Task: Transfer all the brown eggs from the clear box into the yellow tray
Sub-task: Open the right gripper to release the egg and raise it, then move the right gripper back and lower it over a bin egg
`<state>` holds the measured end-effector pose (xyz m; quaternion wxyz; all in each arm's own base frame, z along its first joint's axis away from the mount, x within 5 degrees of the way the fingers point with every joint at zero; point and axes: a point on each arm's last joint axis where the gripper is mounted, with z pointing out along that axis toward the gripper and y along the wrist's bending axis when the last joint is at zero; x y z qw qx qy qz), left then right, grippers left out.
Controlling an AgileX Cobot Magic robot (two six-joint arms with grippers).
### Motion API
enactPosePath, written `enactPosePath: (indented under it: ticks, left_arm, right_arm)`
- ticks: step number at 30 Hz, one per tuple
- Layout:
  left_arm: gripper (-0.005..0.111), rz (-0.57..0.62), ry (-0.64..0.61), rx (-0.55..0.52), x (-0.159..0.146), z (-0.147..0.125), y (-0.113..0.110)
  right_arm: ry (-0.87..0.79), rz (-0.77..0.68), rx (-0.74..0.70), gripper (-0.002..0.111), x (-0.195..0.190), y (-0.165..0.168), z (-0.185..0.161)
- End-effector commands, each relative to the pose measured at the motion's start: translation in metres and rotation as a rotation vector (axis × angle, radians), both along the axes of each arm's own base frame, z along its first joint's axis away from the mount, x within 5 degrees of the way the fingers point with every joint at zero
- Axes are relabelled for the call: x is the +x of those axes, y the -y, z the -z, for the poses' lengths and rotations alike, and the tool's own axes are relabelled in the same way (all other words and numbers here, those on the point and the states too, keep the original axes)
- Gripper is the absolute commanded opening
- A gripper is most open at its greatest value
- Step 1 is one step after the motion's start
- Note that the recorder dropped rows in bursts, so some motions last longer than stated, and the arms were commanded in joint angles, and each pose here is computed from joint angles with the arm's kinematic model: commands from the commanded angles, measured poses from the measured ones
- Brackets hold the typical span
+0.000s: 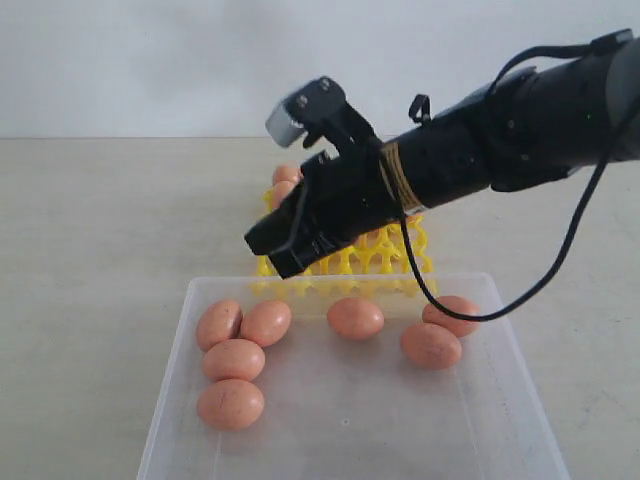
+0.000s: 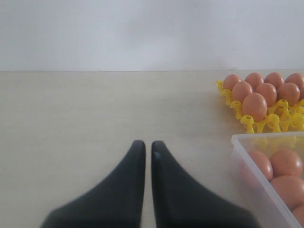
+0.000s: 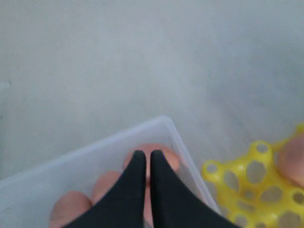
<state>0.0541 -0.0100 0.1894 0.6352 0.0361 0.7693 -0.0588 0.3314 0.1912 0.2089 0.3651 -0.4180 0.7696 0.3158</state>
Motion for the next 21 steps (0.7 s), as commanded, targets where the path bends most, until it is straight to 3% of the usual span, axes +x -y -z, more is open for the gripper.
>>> enactPosePath:
  ticks: [1, 4, 9, 11, 21]
  left_arm:
    - [0.004, 0.009, 0.0, 0.001, 0.0, 0.001, 0.0]
    - [0.004, 0.009, 0.0, 0.001, 0.0, 0.001, 0.0]
    - [0.004, 0.009, 0.0, 0.001, 0.0, 0.001, 0.0]
    - [0.004, 0.009, 0.0, 0.001, 0.0, 0.001, 0.0]
    - [0.004, 0.009, 0.0, 0.001, 0.0, 0.001, 0.0]
  right_arm:
    - [0.053, 0.33, -0.223, 0.0, 0.01, 0.027, 0.028]
    - [0.158, 0.663, -0.365, 0.0, 0.016, 0.048, 0.027]
    - [0.502, 1.009, -0.554, 0.0, 0.005, 0.06, -0.019]
    - [0.599, 1.117, -0.569, 0.0, -0.001, 0.06, -0.04]
    - [0.625, 1.084, -0.261, 0.0, 0.036, 0.055, -0.114]
